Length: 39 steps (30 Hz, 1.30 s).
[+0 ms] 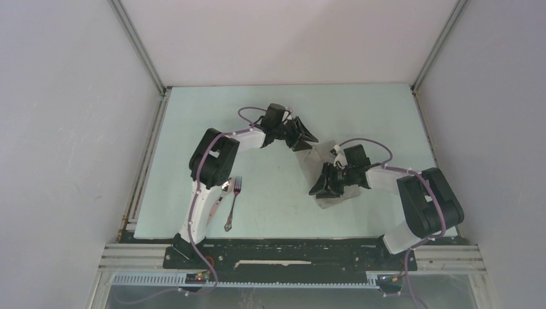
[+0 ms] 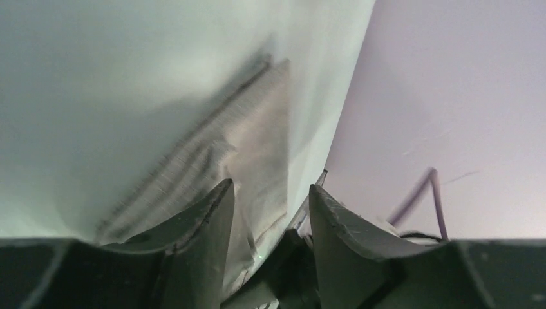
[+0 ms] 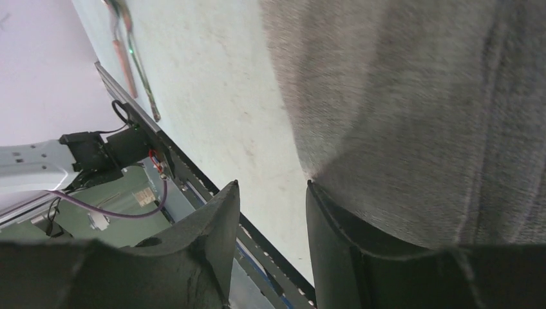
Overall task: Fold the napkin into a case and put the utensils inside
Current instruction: Smooth out the 2/3-rectangle-folded napkin at the center of the board.
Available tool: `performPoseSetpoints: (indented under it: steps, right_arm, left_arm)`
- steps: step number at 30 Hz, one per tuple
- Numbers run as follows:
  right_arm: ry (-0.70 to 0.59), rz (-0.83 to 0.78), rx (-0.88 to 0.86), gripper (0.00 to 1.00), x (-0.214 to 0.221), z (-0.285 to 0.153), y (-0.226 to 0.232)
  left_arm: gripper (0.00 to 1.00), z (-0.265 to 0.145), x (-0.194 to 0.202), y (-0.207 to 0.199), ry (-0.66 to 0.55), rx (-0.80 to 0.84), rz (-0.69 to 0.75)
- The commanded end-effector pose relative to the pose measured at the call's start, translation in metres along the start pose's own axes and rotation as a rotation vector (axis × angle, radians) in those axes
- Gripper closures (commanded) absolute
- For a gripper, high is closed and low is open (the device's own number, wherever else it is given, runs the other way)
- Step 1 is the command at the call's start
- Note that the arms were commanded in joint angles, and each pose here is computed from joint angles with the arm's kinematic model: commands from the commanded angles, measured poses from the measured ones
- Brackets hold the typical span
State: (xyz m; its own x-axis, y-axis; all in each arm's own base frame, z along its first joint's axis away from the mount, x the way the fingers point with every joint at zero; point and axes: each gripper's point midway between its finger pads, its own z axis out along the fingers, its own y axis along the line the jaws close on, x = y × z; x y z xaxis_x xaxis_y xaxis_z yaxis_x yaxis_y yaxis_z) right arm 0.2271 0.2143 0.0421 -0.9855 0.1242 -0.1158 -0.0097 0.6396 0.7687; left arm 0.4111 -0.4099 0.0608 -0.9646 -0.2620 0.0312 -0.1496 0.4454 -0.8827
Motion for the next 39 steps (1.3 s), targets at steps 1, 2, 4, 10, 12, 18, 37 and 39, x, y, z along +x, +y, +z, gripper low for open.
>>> performPoseSetpoints:
  steps: [1,2,4,10,12,18,37,39]
  right_arm:
    - [-0.012,-0.006,0.018,0.50,0.002,0.004,-0.012]
    - [-0.006,0.001,0.031,0.50,0.004,0.005,-0.016]
    - [0.001,0.007,0.041,0.51,0.008,0.003,-0.016]
    - [-0.025,-0.053,-0.001,0.50,0.015,-0.006,0.014]
    - [-0.031,-0.038,0.006,0.49,0.017,-0.007,0.006]
    - [-0.070,0.066,0.080,0.49,0.025,-0.018,-0.037]
    - [-0.136,0.056,0.079,0.48,-0.007,-0.055,-0.021]
    - [-0.197,0.064,0.140,0.46,-0.024,-0.064,-0.027]
  left_arm:
    - [0.48,-0.026,0.024,-0.042,0.006,0.030,0.179]
    - [0.51,-0.022,0.028,-0.035,0.019,0.023,0.161]
    - [0.59,-0.013,0.027,-0.018,0.024,0.020,0.095]
    - [0.70,0.016,0.007,0.012,0.017,0.012,0.005]
    - [0.73,0.024,0.004,0.019,0.022,0.008,-0.023]
    - [0.77,0.031,-0.009,0.044,-0.014,-0.006,-0.122]
    - [0.44,-0.028,0.009,-0.054,-0.003,-0.028,0.246]
    - [0.40,-0.043,0.017,-0.058,-0.009,-0.061,0.299]
